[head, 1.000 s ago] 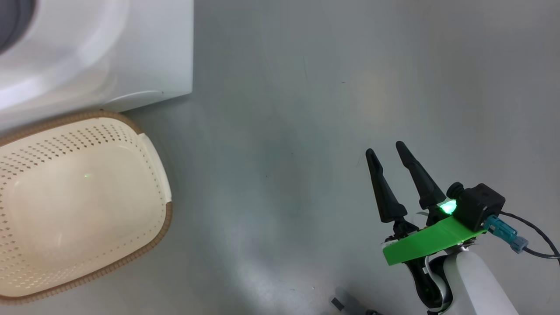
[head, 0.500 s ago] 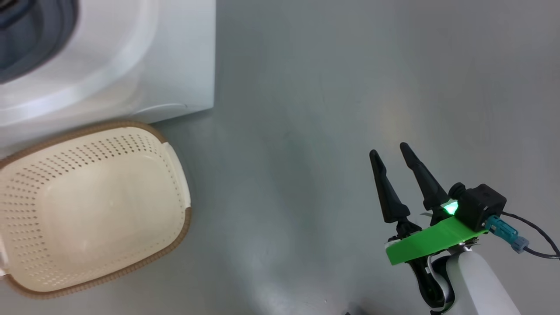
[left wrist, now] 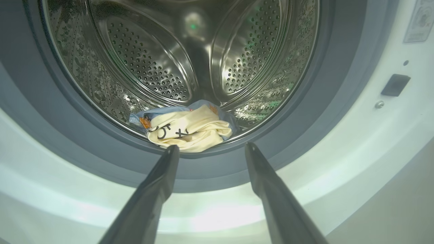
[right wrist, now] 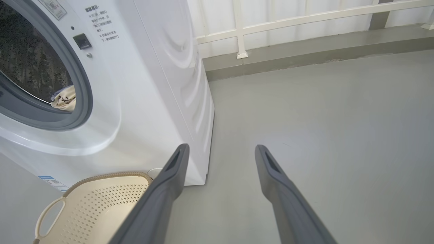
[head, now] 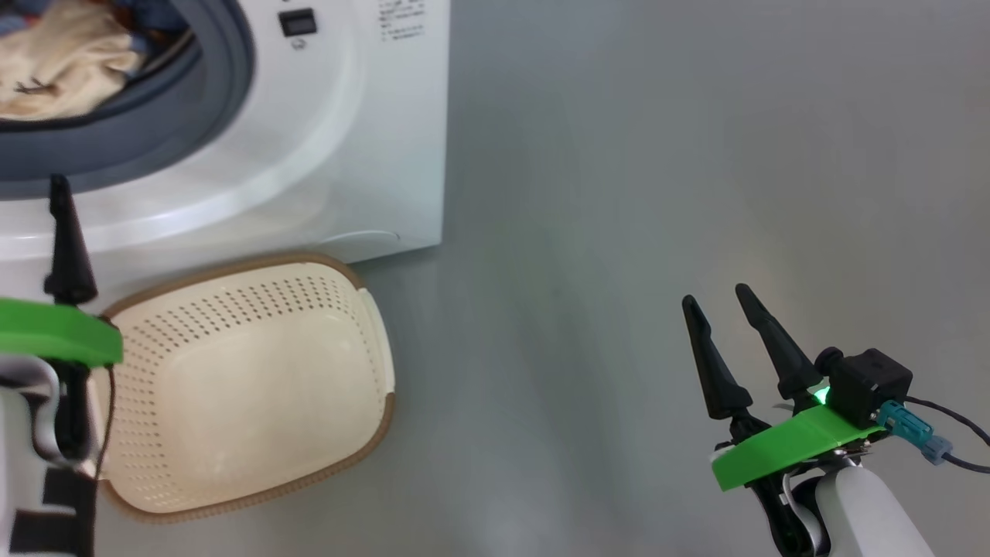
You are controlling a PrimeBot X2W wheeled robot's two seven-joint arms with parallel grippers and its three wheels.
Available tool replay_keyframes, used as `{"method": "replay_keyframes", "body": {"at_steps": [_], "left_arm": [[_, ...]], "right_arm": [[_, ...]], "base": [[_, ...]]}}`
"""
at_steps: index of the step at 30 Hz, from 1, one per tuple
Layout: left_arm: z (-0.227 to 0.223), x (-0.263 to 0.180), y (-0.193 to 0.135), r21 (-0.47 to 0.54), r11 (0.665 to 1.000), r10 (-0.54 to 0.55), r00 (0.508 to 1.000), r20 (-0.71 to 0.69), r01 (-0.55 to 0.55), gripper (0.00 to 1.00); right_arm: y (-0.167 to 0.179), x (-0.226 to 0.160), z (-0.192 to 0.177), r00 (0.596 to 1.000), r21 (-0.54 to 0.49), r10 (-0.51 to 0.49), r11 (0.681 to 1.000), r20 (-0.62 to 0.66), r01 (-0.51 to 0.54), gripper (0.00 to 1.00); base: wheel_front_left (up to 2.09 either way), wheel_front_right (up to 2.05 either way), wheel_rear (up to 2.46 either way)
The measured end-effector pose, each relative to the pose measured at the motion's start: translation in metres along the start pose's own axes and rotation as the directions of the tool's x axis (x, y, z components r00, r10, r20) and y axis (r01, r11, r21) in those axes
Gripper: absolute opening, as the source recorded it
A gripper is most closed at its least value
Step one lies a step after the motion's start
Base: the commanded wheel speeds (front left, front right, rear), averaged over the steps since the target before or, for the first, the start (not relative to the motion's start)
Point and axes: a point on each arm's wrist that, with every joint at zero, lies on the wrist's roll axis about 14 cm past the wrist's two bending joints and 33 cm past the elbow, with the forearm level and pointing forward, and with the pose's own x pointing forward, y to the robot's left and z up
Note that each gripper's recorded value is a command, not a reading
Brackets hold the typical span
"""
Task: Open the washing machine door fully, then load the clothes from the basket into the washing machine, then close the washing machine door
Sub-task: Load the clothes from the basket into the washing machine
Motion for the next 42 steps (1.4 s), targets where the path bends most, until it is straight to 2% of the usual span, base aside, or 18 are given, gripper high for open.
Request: {"method": "replay_keyframes", "body": {"at_steps": [8, 16, 30, 42], "left_arm": [[0.015, -0.049, 0.008, -0.021, 0.999, 0.050, 0.998, 0.025, -0.050, 1.00], [0.025, -0.098, 0.012, 0.010, 0.997, 0.077, 0.996, 0.035, -0.078, 1.00], [0.019, -0.193, 0.015, 0.008, 0.991, 0.131, 0.991, 0.013, -0.131, 1.00], [0.027, -0.234, 0.025, 0.015, 0.984, 0.178, 0.983, 0.039, -0.179, 1.00]], "right_arm": [[0.006, -0.009, 0.009, 0.999, -0.010, 0.032, 0.999, 0.016, -0.031, 1.00], [0.009, -0.027, 0.014, 0.998, -0.014, 0.048, 0.999, 0.027, -0.048, 1.00], [0.013, -0.065, 0.019, 0.996, -0.014, 0.073, 0.997, 0.041, -0.073, 1.00], [0.013, -0.078, 0.022, 0.995, -0.021, 0.082, 0.997, 0.053, -0.081, 1.00]], "base": [[0.00, 0.00, 0.00], [0.00, 0.00, 0.00], [0.00, 0.00, 0.00], [0.00, 0.00, 0.00]]}}
